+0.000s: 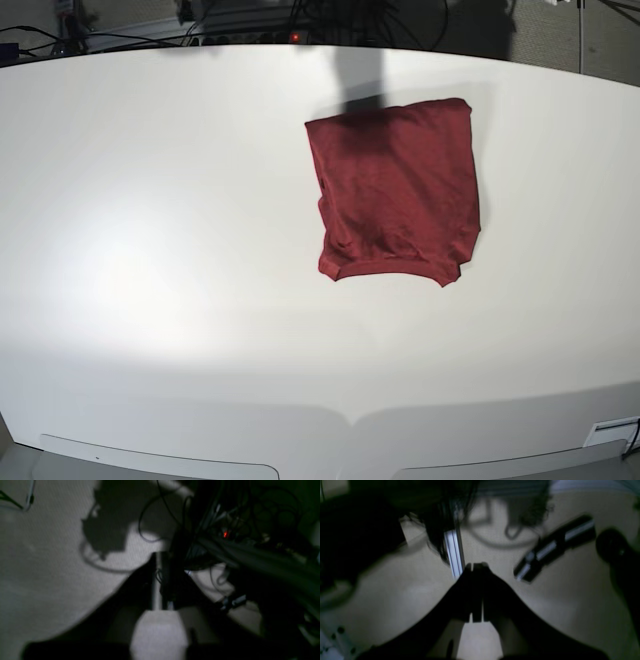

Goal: Fold the T-shirt properly

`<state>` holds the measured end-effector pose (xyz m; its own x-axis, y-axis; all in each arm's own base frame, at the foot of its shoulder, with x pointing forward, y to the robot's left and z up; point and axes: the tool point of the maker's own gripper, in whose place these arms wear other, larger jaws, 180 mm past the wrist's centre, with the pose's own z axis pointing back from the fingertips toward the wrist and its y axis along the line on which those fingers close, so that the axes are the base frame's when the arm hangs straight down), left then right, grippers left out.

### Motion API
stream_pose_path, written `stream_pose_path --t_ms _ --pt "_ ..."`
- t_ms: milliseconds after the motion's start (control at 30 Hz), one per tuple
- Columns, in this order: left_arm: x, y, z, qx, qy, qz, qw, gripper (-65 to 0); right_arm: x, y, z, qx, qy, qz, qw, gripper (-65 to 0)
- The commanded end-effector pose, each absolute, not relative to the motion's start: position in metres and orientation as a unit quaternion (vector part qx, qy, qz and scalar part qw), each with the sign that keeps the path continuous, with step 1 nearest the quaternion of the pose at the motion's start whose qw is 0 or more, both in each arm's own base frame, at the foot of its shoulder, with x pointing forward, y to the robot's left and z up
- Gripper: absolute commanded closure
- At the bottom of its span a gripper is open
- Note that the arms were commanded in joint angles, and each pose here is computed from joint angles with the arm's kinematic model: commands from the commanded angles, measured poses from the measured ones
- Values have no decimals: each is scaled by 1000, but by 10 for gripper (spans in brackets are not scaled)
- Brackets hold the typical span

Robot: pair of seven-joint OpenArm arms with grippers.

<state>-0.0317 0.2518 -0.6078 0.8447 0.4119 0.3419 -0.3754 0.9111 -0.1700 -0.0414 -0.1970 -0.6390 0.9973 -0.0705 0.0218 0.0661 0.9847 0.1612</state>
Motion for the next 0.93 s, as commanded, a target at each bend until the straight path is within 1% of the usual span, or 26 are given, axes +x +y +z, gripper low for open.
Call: stream_pose_path --t_ms 0,67,133,267,400,500,633,767,900 --pt "-32 250 -608 -49 -191 206 958 -99 -35 -200 -639 81 -23 -36 996 0" --pt "-18 238 -612 -58 -197 196 959 -117 -18 -196 -640 84 -37 -39 995 0" --pt "-4 225 -615 -64 -204 177 961 -117 -3 -189 -641 90 -50 -39 994 0" --pt "15 207 -627 -33 -196 163 966 -117 14 -178 -642 98 -63 -37 993 0" --pt "14 194 -638 -9 -142 158 977 -116 9 -180 -643 94 -48 -38 994 0" --pt "8 192 -641 -11 -127 162 978 -116 2 -184 -643 92 -32 -36 995 0" --pt "-11 185 -646 -16 -104 168 980 -116 2 -192 -643 86 -31 -35 995 0" --pt "-17 189 -646 -14 -99 168 981 -116 3 -188 -643 89 -33 -36 995 0" --pt "-6 191 -645 -11 -123 172 977 -116 4 -188 -643 89 -36 -36 995 0"
